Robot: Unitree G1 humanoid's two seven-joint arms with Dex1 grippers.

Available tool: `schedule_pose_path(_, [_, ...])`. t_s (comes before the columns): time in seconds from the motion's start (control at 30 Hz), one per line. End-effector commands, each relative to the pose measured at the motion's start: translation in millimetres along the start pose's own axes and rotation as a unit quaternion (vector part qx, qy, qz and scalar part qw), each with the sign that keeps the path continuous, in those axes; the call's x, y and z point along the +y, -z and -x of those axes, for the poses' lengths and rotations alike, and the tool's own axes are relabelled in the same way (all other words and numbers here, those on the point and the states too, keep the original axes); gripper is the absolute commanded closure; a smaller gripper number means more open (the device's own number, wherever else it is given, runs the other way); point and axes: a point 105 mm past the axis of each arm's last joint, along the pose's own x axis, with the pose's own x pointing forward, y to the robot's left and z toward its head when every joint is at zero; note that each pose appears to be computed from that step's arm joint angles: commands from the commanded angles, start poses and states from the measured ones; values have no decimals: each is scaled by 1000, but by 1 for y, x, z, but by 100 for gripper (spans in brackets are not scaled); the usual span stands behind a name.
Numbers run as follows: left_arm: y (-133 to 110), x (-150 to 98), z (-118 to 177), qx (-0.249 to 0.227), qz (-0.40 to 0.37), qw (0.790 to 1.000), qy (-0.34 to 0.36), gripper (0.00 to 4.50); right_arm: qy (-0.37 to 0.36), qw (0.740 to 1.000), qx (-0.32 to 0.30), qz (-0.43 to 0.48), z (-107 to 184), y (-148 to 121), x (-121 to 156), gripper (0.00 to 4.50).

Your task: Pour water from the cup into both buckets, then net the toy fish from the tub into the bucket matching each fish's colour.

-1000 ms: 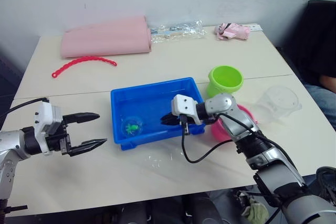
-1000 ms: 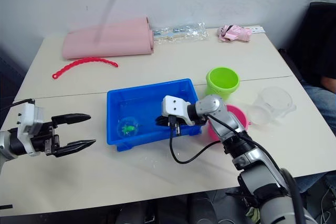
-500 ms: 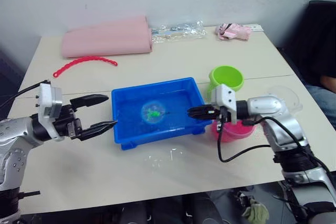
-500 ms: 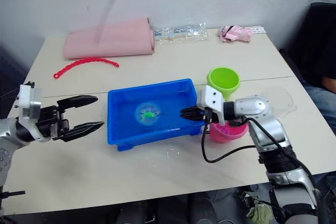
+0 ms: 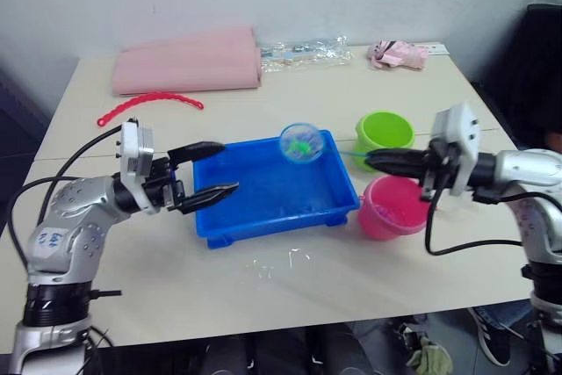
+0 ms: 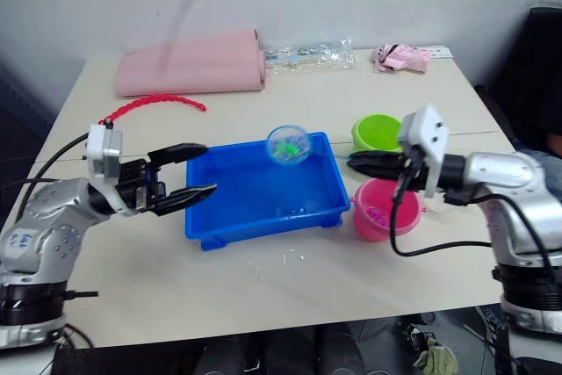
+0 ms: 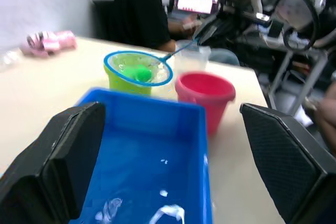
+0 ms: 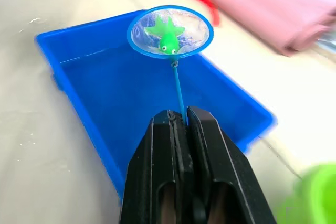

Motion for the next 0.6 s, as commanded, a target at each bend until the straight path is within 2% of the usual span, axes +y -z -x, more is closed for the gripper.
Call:
schedule_pose_path(0.03, [-10, 5, -10, -28, -18, 999, -9, 3, 70, 997, -5, 16, 27, -9, -25, 450])
schedule_pose_path(0.2, [-8, 5, -24, -40, -18, 999, -3, 3, 175, 983, 39, 49, 52, 14, -62, 450])
schedule_pose_path(0.33, [-6, 3, -29, -43, -17, 999, -1, 3, 180, 968, 117, 127, 58, 45, -67, 450])
schedule_pose_path(0.4, [-4, 0, -33, -44, -16, 999, 3, 3, 199, 956, 135, 166, 58, 55, -73, 450])
schedule_pose_path(0.6, [1, -9, -41, -41, -9, 999, 16, 3, 218, 914, 166, 300, 54, 60, -79, 450])
